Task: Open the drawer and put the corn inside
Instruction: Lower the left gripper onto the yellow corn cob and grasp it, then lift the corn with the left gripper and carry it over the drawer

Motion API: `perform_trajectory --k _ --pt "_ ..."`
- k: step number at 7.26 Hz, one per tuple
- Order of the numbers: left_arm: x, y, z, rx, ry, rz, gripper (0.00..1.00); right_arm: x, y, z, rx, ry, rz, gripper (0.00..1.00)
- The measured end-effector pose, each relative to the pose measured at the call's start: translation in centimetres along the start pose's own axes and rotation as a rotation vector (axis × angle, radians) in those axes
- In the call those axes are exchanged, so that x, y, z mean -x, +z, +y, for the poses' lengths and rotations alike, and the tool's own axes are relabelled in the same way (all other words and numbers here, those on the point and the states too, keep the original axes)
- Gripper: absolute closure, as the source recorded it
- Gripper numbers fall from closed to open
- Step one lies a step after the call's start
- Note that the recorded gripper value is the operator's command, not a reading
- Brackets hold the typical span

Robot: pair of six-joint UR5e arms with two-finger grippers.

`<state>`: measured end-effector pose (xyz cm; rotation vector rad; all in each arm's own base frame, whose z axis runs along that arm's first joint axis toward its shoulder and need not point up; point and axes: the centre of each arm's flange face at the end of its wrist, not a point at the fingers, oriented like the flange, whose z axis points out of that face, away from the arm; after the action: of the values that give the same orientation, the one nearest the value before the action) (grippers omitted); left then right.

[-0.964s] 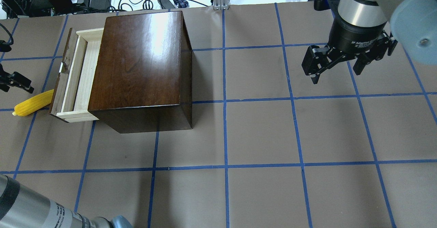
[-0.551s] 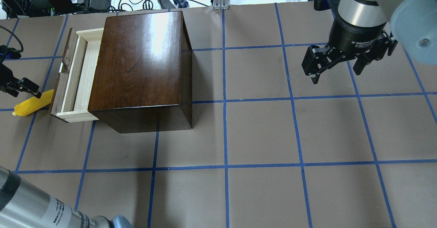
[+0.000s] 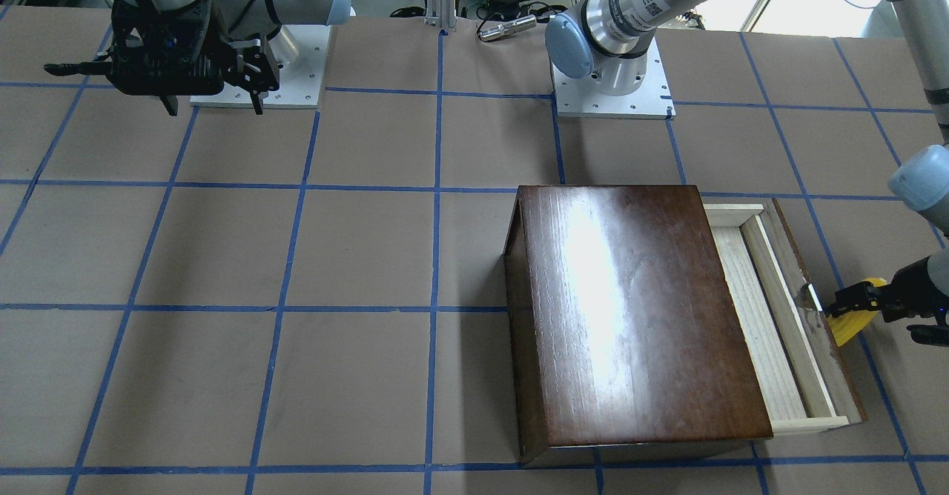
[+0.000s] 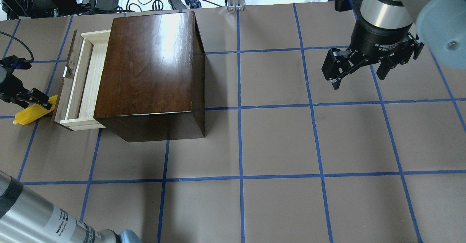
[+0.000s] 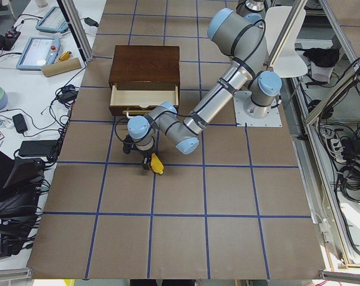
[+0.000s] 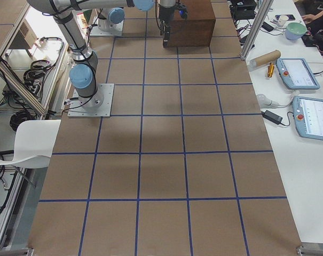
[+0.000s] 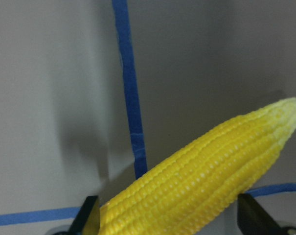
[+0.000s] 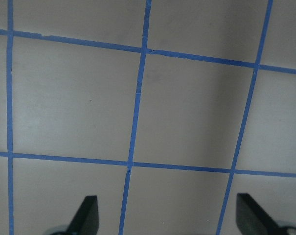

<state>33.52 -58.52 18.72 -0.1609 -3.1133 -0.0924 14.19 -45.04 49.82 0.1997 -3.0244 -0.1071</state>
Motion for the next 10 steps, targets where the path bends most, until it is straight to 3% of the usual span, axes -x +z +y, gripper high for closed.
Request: perform_trajectory --k 3,4,5,6,10 --pt "0.1 1.7 -0.1 0.014 0.003 0.015 0.0 0.0 0.0 0.0 0.0 0.0 -0.001 0.0" --pt "0.1 2.0 -0.1 0.017 0.003 0.018 0.24 0.0 0.0 0.0 0.0 0.0 -0.001 0.0" --pt "0.1 2.1 -0.1 0.017 0.002 0.018 0.56 0.0 0.0 0.0 0.0 0.0 0.0 0.0" --pt "0.1 2.0 -0.1 0.014 0.002 0.015 0.97 0.0 0.0 0.0 0.0 0.0 0.0 0.0" --pt "0.1 1.7 -0.1 0.012 0.001 0.009 1.0 0.0 0.0 0.0 0.001 0.0 0.0 0.0"
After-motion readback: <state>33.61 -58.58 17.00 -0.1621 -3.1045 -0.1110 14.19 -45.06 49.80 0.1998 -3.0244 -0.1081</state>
